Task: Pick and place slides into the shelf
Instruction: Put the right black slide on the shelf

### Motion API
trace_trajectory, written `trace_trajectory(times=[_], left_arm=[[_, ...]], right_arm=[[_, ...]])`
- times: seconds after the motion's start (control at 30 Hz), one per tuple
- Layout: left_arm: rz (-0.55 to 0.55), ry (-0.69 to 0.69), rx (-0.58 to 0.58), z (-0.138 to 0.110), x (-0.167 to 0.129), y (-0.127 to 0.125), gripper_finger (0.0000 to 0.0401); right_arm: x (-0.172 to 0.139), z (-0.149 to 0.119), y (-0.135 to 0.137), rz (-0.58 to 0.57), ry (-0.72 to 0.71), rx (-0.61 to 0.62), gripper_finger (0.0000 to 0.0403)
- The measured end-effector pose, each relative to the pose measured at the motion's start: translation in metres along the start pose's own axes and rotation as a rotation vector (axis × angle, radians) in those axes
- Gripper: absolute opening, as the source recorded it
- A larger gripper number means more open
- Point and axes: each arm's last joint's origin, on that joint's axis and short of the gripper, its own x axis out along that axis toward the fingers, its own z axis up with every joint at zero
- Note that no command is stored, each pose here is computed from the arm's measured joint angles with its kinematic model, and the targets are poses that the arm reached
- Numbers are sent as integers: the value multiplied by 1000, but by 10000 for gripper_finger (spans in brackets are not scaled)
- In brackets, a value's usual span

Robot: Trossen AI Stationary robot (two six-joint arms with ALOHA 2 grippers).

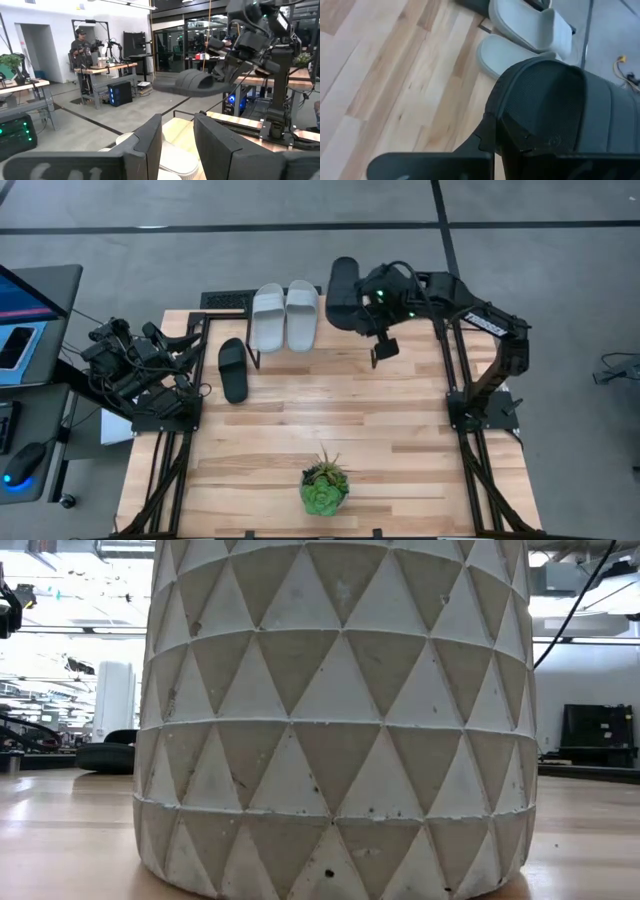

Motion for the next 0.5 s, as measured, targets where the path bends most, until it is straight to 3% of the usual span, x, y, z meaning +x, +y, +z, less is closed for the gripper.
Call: trace_trajectory(times=[0.33, 0.5], left_arm=[[0, 0, 1, 0, 0, 0, 103], [0, 0, 1, 0, 0, 0, 103]], right_arm=[[62, -6, -16, 107, 87, -51, 0], [75, -8, -19, 135, 105, -74, 0]])
